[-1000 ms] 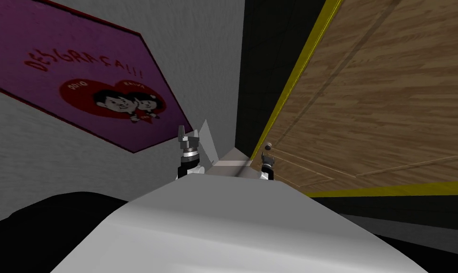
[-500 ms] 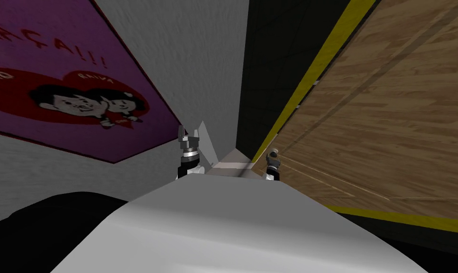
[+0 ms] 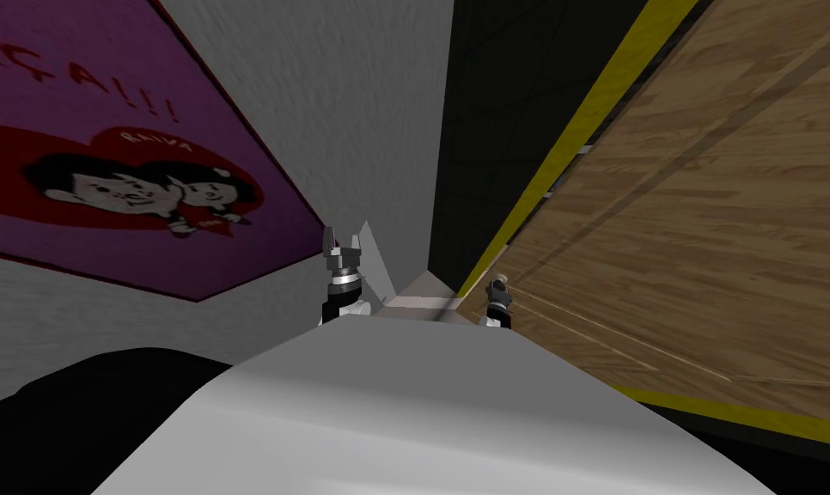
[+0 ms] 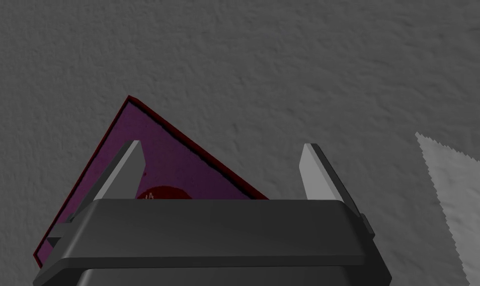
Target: Pull the door open
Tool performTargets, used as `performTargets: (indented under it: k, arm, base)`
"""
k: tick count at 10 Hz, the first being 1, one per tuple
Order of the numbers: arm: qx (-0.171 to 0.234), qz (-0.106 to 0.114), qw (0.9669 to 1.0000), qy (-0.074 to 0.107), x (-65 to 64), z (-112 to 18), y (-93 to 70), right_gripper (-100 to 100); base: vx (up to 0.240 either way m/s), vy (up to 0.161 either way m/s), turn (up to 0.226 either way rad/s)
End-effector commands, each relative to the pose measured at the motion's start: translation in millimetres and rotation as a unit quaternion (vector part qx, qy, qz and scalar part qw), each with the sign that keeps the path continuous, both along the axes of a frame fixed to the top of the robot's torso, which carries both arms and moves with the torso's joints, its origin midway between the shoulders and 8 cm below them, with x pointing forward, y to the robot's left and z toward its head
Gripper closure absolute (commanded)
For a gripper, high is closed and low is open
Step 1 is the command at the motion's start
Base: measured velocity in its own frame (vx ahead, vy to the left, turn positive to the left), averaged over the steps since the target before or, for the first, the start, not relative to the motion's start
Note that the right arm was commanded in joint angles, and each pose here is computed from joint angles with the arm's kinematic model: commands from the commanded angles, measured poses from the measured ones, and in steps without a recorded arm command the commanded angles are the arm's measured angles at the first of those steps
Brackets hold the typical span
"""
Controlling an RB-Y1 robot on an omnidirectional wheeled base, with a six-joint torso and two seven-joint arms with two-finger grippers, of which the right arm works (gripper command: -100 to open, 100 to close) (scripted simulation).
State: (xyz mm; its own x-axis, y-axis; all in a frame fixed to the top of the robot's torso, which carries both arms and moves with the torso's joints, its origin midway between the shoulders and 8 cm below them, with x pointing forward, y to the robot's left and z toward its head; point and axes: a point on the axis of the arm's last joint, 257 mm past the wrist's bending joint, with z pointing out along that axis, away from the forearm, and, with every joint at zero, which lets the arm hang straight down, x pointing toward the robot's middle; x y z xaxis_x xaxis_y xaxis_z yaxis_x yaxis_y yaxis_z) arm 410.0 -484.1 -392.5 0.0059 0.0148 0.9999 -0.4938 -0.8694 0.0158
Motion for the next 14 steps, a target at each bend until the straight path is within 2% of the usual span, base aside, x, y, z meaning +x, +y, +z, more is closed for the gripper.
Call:
performTargets:
  k: [1, 4, 5, 7, 13, 14]
  arm:
    - [0.0, 0.0, 1.0, 0.001, -0.6, -0.9, 0.5, 100]
    - [0.0, 0.0, 1.0, 0.001, -0.6, -0.9, 0.5, 100]
    - [0.001, 0.014, 0.9999, 0.001, 2.3, -0.8, 6.0, 100]
    - [0.002, 0.023, 0.9997, 0.0, 4.3, -0.3, 9.9, 100]
    - [0.007, 0.074, 0.9972, -0.002, 12.7, 0.7, 31.4, 100]
    - [0.006, 0.068, 0.9977, -0.001, 12.2, 0.6, 28.8, 100]
  base:
    - [-0.016, 0.002, 0.007]
    - [-0.003, 0.0, 0.001]
    - [-0.129, 0.002, 0.082]
    - [-0.207, 0.007, 0.083]
    - [-0.237, -0.013, 0.089]
    - [-0.121, 0.002, 0.034]
